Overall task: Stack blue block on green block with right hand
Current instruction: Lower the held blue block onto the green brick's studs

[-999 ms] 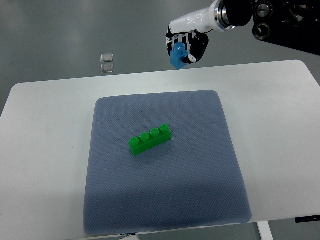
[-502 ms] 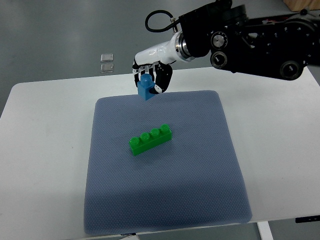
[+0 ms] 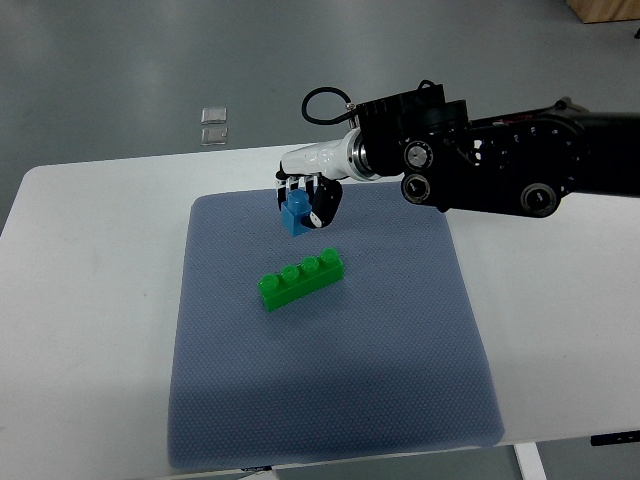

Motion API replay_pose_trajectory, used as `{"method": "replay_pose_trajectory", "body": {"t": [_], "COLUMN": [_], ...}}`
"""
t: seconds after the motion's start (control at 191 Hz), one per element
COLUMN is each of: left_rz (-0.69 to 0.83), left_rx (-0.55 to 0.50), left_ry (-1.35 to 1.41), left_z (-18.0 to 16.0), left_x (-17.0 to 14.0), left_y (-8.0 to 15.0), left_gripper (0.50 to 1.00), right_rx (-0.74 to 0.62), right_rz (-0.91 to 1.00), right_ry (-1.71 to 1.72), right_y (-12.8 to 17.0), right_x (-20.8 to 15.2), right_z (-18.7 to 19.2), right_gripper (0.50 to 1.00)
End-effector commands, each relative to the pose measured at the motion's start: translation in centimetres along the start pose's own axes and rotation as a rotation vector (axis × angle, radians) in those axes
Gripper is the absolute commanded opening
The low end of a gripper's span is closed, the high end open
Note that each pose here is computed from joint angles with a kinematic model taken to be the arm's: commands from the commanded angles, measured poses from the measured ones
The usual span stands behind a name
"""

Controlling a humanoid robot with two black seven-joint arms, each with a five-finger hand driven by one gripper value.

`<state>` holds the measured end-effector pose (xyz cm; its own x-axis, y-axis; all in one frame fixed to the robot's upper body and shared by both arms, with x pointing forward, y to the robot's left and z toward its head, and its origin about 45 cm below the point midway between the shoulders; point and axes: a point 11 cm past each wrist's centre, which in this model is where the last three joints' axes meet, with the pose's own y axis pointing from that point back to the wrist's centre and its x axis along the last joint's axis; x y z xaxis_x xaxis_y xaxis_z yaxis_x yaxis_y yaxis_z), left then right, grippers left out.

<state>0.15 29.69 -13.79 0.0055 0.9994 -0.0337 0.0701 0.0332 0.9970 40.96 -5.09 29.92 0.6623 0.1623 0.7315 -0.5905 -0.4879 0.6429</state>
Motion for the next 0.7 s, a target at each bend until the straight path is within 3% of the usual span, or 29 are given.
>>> {"method": "replay_pose_trajectory", "body": {"t": [0.0,0.695], "left_rz": [0.001,0.001], "left_rx": [0.000,0.001], "left_ry": [0.000,0.000], "left_z": [0.0,0.0], "left_x": [0.0,0.0], "left_y": [0.0,0.0], "left_gripper": [1.000,1.000], "right_rx": [-0.012,-0.011], "right_rz": [-0.011,-0.029], "right_ry": [-0.043,-0.095], "right_y": [-0.3,-1.9], "right_x": [-0.9,-4.1], "right_z": [0.3,0.0], "right_gripper": [0.637,0.641]}}
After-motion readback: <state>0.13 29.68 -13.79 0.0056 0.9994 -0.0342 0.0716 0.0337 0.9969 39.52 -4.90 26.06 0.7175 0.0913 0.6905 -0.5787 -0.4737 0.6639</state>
